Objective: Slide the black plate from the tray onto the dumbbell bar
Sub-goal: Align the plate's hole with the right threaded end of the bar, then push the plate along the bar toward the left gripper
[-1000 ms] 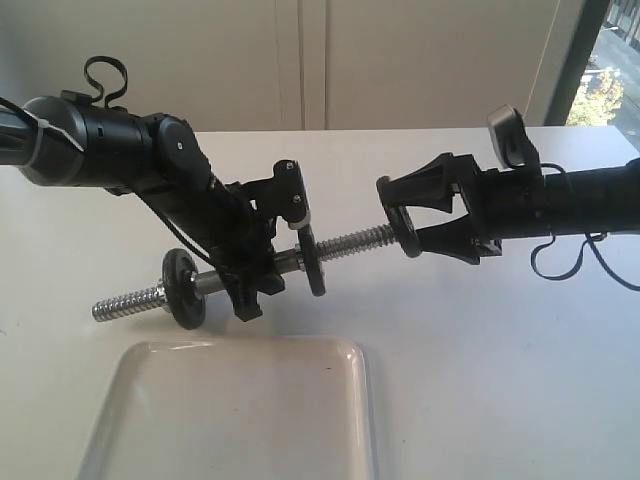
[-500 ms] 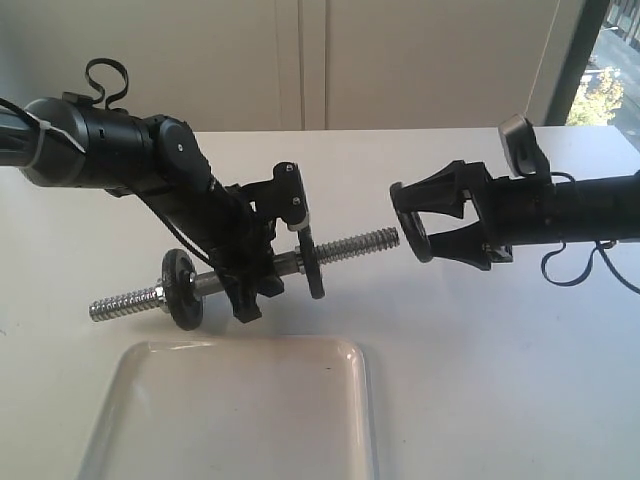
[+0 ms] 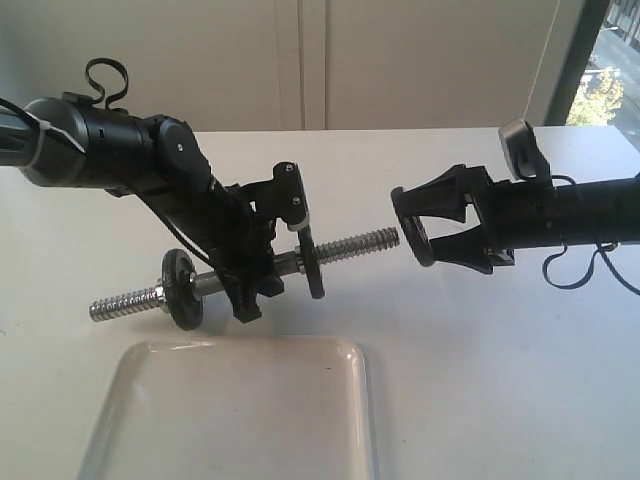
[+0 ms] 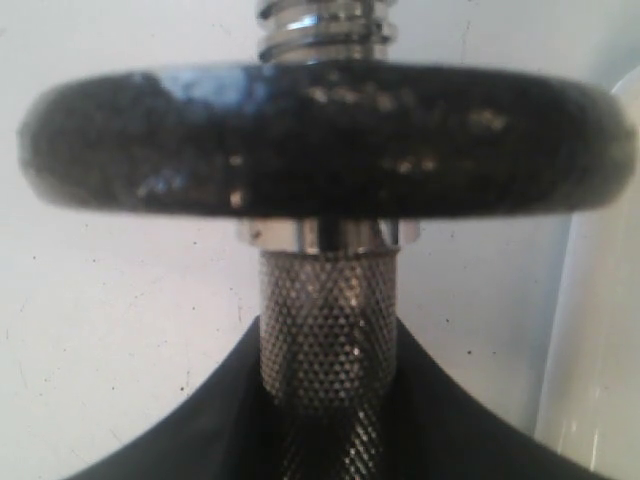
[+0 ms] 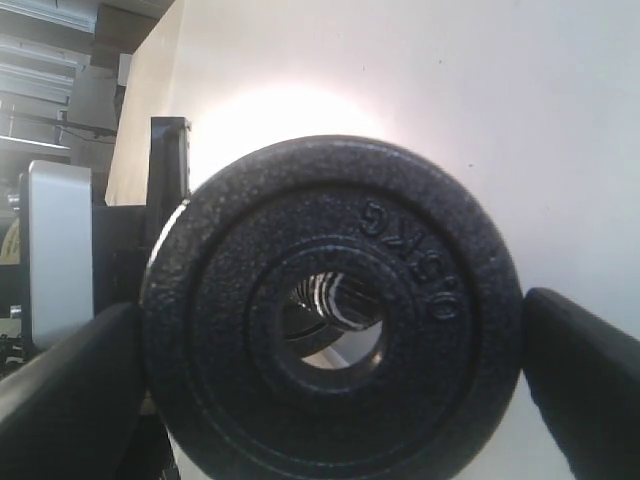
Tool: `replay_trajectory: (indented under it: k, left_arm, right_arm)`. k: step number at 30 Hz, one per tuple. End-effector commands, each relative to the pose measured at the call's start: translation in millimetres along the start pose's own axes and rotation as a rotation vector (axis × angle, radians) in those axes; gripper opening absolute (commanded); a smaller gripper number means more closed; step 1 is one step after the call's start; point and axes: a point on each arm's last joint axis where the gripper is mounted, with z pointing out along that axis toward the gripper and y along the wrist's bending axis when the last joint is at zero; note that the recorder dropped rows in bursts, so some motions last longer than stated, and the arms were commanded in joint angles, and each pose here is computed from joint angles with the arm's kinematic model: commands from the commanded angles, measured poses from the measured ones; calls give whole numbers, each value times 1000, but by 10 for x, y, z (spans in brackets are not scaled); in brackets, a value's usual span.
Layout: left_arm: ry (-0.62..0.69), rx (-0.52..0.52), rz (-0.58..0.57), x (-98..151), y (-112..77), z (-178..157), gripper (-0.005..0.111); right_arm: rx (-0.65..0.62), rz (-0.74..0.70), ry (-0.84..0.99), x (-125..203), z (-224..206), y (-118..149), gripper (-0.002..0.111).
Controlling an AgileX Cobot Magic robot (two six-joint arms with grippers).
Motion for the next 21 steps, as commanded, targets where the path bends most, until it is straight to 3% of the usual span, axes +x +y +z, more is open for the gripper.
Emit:
replay_trajectory:
  k: [1, 14, 21]
  left_arm:
    - [-114, -89, -51, -211, 88, -274, 0]
    - [-118, -92, -47, -216, 90, -280, 0]
    - [-119, -93, -46, -218, 90, -287, 0]
  right_arm:
    - [-75, 11, -25, -26, 2, 45, 0]
    - [-101, 15, -35, -22, 108, 100, 0]
    - [-99, 58, -13, 35, 194, -28, 0]
